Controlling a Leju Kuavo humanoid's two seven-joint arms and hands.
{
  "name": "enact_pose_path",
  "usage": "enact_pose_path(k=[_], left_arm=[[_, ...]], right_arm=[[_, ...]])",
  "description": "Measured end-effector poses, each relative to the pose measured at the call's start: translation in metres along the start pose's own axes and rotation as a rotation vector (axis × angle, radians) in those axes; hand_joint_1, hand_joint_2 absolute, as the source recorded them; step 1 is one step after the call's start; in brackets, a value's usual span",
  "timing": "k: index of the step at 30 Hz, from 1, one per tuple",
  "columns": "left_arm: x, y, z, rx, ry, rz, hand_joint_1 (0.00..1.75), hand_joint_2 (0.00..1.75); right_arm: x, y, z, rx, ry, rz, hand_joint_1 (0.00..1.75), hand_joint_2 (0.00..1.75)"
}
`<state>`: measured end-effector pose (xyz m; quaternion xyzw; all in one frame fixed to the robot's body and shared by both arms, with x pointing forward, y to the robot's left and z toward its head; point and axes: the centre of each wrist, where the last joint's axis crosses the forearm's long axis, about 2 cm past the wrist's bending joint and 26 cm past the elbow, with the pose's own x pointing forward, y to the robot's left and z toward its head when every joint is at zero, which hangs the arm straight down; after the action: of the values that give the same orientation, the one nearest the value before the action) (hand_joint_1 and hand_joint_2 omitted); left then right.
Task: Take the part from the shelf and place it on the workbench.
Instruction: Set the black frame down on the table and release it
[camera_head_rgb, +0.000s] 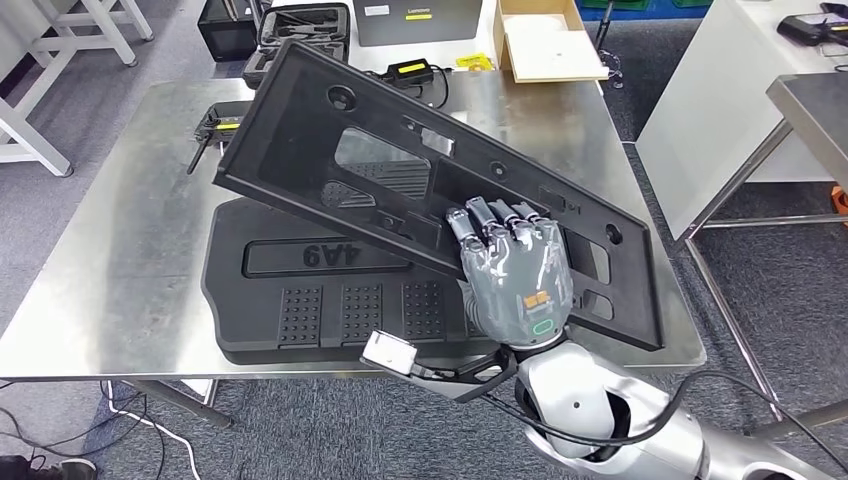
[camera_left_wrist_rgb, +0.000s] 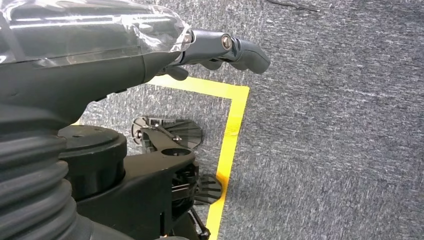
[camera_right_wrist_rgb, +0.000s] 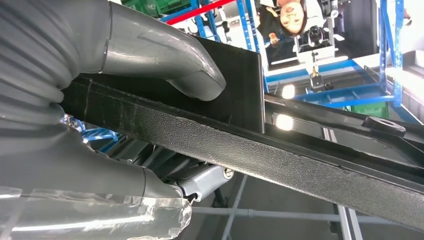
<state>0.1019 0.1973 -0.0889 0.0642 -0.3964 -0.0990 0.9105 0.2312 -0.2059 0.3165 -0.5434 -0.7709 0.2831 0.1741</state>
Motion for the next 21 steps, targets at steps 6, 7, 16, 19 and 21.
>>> enact_pose_path(k=[6, 7, 16, 19, 21], left_arm=[[0.0009, -0.0009, 0.0, -0.004, -0.005, 0.0, 0.0, 1.75], [0.001, -0.001, 0.0, -0.004, -0.005, 0.0, 0.0, 1.75], [0.0013, -0.0014, 0.0, -0.008, -0.005, 0.004, 0.0, 1.75], [0.0013, -0.0015, 0.0, -0.012, -0.006, 0.005, 0.0, 1.75], [0.0013, -0.0015, 0.0, -0.014, -0.006, 0.005, 0.0, 1.75]], right_arm=[[-0.0005, -0.0008, -0.0028, -0.009, -0.003, 0.003, 1.75, 1.75], [-0.0006, -0.0009, -0.0031, -0.01, -0.003, 0.004, 1.75, 1.75], [-0.0013, -0.0021, -0.0081, -0.022, -0.008, 0.009, 1.75, 1.75], [-0.0016, -0.0019, -0.009, -0.023, -0.008, 0.012, 1.75, 1.75], [-0.0016, -0.0018, -0.0093, -0.023, -0.008, 0.012, 1.75, 1.75]])
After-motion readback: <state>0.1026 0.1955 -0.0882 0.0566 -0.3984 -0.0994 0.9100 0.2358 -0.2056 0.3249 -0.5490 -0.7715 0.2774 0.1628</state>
